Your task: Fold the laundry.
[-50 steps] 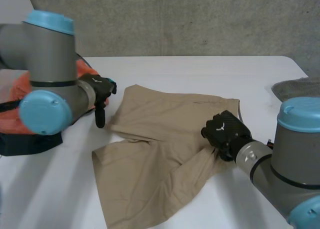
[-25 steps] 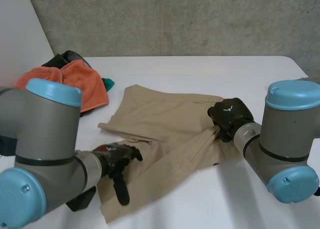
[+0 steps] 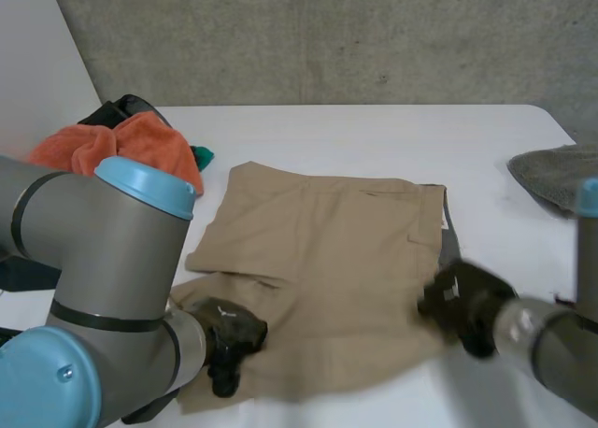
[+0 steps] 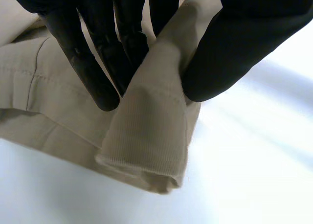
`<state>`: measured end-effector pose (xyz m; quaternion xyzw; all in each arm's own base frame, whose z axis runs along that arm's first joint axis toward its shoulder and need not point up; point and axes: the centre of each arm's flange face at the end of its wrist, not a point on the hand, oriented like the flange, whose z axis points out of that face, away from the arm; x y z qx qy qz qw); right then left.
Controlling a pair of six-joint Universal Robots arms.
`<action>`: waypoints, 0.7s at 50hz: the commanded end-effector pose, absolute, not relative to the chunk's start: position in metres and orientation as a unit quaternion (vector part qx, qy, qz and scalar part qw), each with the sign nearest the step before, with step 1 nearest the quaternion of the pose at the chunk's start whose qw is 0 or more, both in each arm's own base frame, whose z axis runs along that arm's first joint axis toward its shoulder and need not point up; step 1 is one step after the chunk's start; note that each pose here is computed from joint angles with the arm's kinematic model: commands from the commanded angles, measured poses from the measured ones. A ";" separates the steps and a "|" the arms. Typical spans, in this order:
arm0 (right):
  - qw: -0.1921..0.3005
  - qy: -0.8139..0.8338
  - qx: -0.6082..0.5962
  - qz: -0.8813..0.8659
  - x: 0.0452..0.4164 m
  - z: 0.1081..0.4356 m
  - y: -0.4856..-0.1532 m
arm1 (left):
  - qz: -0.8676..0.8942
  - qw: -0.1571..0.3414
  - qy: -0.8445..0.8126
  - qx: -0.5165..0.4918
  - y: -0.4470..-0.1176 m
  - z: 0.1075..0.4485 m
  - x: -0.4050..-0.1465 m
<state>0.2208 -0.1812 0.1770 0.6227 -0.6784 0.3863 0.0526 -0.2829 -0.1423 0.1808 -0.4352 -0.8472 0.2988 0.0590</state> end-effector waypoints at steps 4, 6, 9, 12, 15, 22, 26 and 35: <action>0.056 -0.647 0.626 0.432 0.221 0.175 -0.193 | 0.323 0.014 -0.801 -0.504 -0.160 0.192 -0.290; 0.053 -0.657 0.597 0.457 0.227 0.175 -0.209 | 0.353 0.004 -0.794 -0.495 -0.175 0.199 -0.298; 0.057 -0.664 0.559 0.494 0.235 0.177 -0.231 | 0.399 -0.012 -0.783 -0.478 -0.202 0.206 -0.310; 0.069 -0.665 0.524 0.528 0.241 0.180 -0.251 | 0.437 -0.023 -0.770 -0.464 -0.229 0.210 -0.317; 0.090 -0.667 0.471 0.571 0.245 0.184 -0.278 | 0.503 -0.031 -0.736 -0.451 -0.268 0.220 -0.330; 0.127 -0.641 0.393 0.647 0.259 0.183 -0.327 | 0.596 -0.050 -0.664 -0.448 -0.335 0.210 -0.362; 0.147 -0.618 0.372 0.677 0.266 0.173 -0.351 | 0.622 -0.061 -0.644 -0.442 -0.355 0.191 -0.376; 0.155 -0.590 0.352 0.709 0.277 0.131 -0.392 | 0.653 -0.068 -0.629 -0.417 -0.369 0.164 -0.389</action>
